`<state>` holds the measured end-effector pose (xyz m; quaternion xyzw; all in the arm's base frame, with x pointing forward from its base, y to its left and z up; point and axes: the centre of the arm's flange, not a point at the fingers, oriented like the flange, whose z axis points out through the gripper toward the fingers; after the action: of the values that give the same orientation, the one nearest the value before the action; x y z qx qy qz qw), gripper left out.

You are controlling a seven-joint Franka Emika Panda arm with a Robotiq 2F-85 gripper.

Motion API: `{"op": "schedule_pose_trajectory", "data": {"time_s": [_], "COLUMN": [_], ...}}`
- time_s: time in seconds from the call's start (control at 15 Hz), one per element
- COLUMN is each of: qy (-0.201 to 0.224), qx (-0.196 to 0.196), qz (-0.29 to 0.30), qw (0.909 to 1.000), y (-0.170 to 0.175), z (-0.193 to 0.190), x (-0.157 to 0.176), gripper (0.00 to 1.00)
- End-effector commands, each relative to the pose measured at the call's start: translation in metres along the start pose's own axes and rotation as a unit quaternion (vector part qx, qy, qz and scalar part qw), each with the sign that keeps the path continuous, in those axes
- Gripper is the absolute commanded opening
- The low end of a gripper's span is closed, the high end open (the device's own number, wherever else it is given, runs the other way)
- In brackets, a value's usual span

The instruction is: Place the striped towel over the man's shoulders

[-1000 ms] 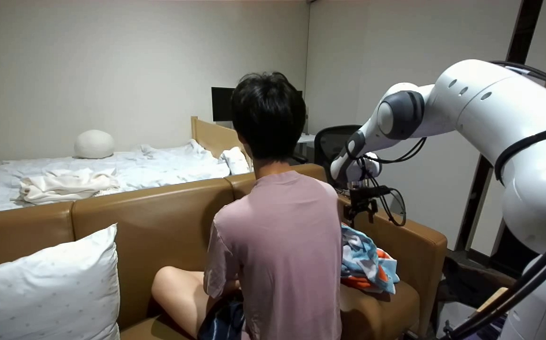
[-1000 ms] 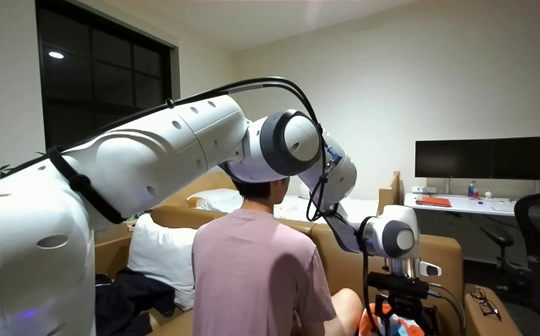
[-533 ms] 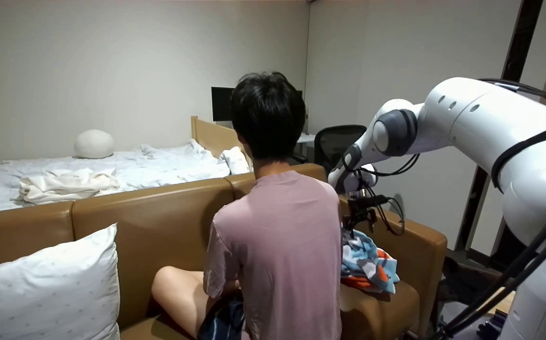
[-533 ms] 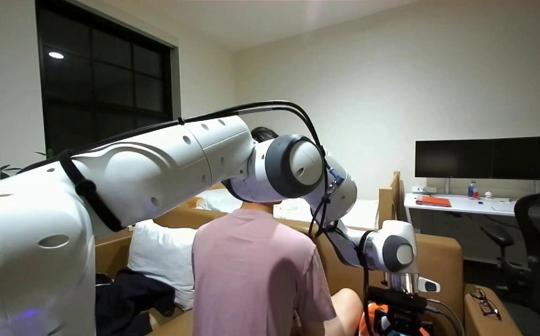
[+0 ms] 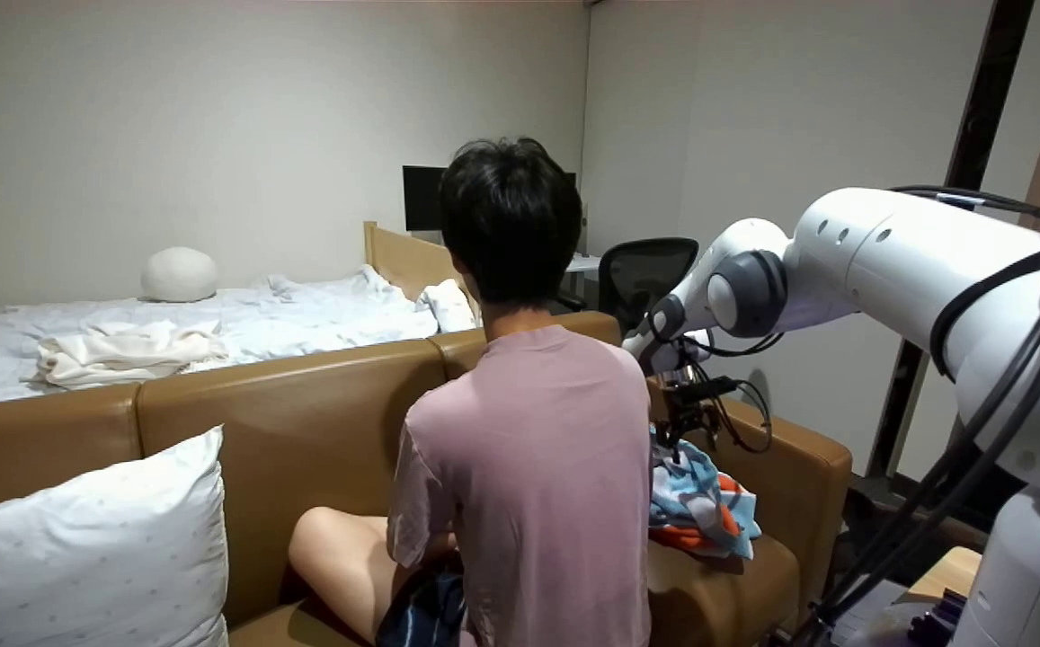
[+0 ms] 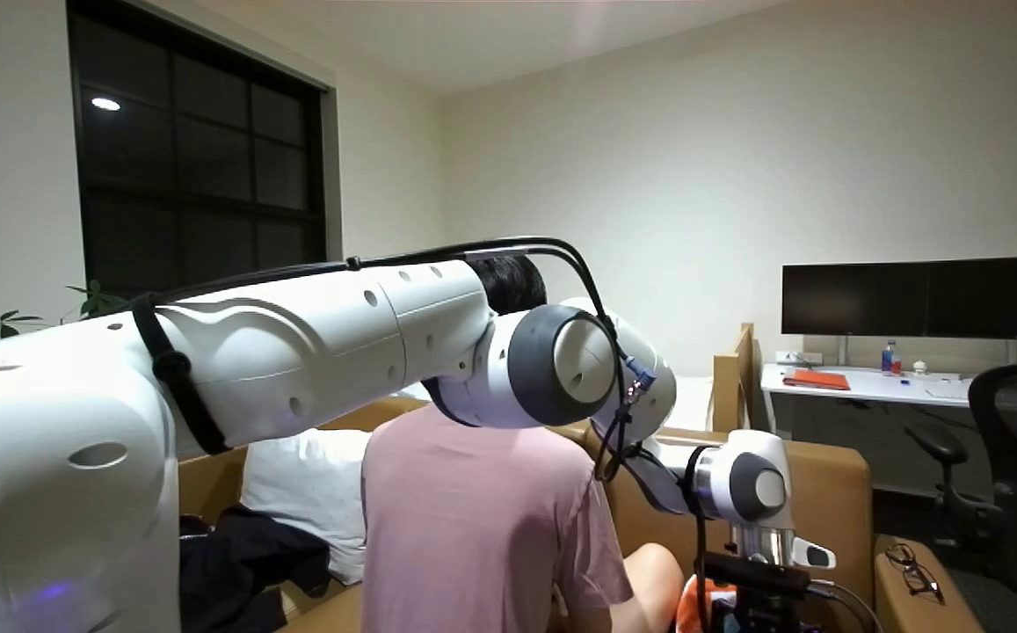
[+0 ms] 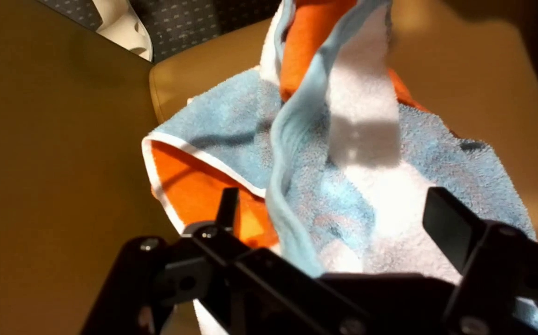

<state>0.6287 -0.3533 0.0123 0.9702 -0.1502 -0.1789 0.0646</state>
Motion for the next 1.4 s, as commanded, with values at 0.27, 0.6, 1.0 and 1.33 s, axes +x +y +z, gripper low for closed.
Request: {"op": "schedule_pose_trajectory", "data": {"time_s": [0.27,0.6,1.0,1.33], "qy": [-0.043,-0.050,-0.036,-0.036], "qx": [0.003,-0.008,-0.004,-0.003], "qz": [0.005,0.006,0.000,-0.001], "qw": [0.9990,0.9987,0.9993,0.9994], "y": [0.006,0.001,-0.005,-0.007], "z": [-0.002,0.000,0.002,0.002], "x": [0.021,0.026,0.011,0.011], "gripper": [0.60,0.77,0.73,0.85]}}
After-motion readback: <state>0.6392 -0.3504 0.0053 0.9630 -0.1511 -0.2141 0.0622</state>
